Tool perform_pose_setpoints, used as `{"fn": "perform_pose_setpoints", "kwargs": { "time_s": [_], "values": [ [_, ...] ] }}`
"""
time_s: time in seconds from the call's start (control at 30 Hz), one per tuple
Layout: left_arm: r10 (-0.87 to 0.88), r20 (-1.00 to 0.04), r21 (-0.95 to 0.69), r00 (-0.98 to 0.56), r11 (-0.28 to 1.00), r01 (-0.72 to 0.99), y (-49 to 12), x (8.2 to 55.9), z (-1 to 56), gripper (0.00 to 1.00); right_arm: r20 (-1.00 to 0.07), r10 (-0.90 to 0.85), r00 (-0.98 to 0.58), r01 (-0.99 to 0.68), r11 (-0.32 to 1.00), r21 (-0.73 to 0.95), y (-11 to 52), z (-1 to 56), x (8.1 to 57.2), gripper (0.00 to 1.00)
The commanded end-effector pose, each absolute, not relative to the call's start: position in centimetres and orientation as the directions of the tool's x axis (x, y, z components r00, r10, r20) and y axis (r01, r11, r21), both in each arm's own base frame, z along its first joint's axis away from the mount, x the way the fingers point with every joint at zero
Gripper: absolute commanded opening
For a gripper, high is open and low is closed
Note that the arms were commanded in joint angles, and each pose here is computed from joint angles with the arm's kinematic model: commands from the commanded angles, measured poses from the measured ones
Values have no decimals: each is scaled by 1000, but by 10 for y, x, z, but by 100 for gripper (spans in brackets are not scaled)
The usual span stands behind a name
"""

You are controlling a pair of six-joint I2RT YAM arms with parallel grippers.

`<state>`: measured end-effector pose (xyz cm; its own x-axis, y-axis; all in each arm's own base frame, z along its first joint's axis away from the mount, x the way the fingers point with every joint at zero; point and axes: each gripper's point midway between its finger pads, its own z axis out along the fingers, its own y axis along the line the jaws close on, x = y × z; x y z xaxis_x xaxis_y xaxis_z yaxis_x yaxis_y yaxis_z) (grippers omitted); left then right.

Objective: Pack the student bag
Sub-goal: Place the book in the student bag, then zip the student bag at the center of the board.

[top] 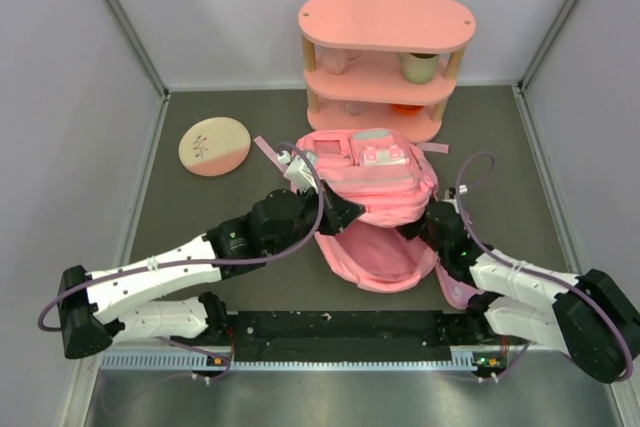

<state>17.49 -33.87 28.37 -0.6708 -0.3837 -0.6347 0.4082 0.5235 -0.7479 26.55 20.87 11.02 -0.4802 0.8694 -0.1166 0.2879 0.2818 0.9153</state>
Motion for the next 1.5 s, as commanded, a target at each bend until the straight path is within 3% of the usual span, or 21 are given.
{"fn": "perform_pose_setpoints", "kwargs": {
  "time_s": [0.0, 0.03, 0.07, 0.13, 0.17, 0.2, 0.37, 0.53, 0.73, 0.77, 0.8, 0.83, 0.9, 0.93, 1.13, 1.37, 1.47],
  "values": [
    [-451, -621, -782, -641, 417, 463, -338, 171, 323, 0, -127, 894, -430, 178, 222, 959, 212, 150, 283, 21],
    [-453, -622, -780, -639, 430, 454, -336, 172, 320, 0, -137, 885, -446, 172, 235, 957, 213, 148, 278, 29],
    [-459, -623, -778, -634, 441, 447, -331, 172, 317, 0, -170, 865, -472, 148, 267, 952, 214, 149, 274, 48],
    [-470, -623, -775, -625, 478, 413, -321, 177, 307, 0, -200, 812, -548, 136, 322, 937, 217, 144, 255, 55],
    [-480, -620, -777, -621, 484, 402, -314, 178, 304, 0, -233, 785, -574, 120, 362, 924, 216, 140, 246, 66],
    [-483, -619, -778, -619, 489, 395, -311, 179, 300, 0, -248, 765, -594, 104, 378, 920, 214, 138, 239, 70],
    [-497, -622, -759, -605, 574, 309, -279, 189, 268, 0, -318, 702, -637, 25, 431, 902, 189, 137, 189, 80],
    [-501, -612, -757, -612, 594, 271, -262, 195, 250, 0, -325, 671, -666, -64, 383, 921, 180, 159, 157, 80],
    [-333, -648, -727, -685, 539, 426, -283, 167, 242, 0, -400, 683, -612, -48, 472, 880, 152, 176, 148, 81],
    [-291, -652, -716, -700, 540, 443, -287, 162, 235, 5, -415, 687, -596, -28, 498, 866, 147, 175, 151, 80],
    [-226, -637, -711, -737, 542, 448, -288, 151, 224, 37, -429, 674, -601, 20, 549, 836, 142, 164, 152, 81],
    [-203, -636, -705, -745, 546, 453, -289, 146, 221, 52, -465, 682, -564, 28, 579, 815, 134, 170, 158, 82],
    [-202, -663, -663, -721, 605, 440, -280, 147, 215, 66, -494, 671, -553, 67, 627, 776, 127, 167, 163, 85],
    [-169, -669, -637, -724, 633, 441, -275, 139, 209, 96, -525, 644, -557, 93, 676, 731, 124, 164, 167, 88],
    [-253, -729, -575, -636, 730, 369, -220, 145, 230, 99, -578, 571, -584, 191, 788, 586, 111, 150, 177, 97],
    [-347, -771, -532, -534, 811, 242, -173, 160, 238, 98, -551, 565, -614, 204, 788, 581, 118, 138, 178, 99],
    [-283, -810, -453, -514, 858, 242, -172, 170, 229, 98, -529, 551, -645, 170, 779, 603, 130, 134, 177, 99]
  ]
}}
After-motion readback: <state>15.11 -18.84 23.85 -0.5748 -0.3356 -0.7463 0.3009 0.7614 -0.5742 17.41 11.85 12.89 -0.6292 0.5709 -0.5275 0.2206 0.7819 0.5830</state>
